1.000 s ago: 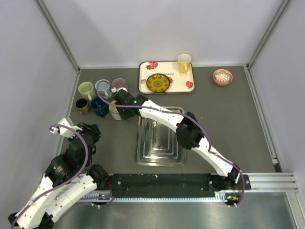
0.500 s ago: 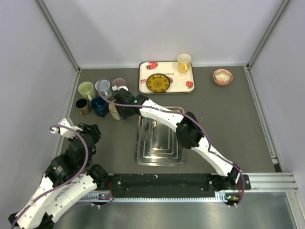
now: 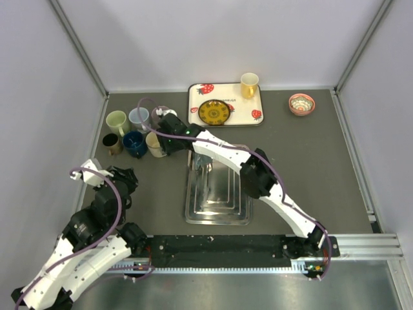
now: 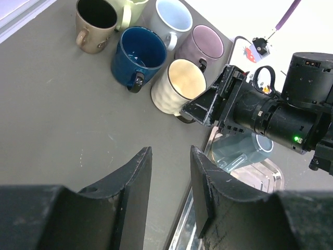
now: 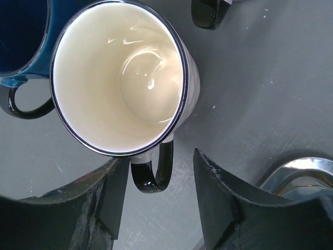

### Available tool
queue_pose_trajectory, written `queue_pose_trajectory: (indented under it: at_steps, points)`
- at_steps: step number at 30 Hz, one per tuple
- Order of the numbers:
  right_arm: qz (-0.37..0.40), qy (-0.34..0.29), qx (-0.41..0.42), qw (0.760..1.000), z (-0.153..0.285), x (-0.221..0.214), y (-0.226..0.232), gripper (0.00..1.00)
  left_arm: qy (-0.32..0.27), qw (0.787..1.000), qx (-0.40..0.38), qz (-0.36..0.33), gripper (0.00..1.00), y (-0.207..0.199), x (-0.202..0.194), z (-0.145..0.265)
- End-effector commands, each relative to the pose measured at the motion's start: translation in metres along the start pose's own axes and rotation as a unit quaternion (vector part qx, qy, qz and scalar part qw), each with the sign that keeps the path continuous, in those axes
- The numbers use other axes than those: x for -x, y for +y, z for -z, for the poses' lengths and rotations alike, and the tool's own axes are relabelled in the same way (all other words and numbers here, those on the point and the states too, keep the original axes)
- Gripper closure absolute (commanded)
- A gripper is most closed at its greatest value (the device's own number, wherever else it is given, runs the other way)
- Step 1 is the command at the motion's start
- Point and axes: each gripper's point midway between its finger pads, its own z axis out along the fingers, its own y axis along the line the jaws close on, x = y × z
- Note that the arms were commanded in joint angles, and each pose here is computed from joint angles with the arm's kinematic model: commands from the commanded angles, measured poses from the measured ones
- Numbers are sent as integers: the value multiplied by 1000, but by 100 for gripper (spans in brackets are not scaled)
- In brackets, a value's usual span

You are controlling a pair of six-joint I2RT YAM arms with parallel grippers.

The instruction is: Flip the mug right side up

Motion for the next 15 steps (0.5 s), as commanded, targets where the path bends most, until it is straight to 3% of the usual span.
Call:
queue_pose_trajectory:
  at_steps: [1,9,15]
  points:
    - [16,-59,36,997,38,40,26,45,-9,1000,7,-20,59,-1,1,-4]
    - [16,-73,25,997,109,45,22,42,-27,999,6,-44,41,1,11,-3]
    - [18,-102,45,994,190,48,16,41,15,985,-97,-144,36,-38,-10,-5]
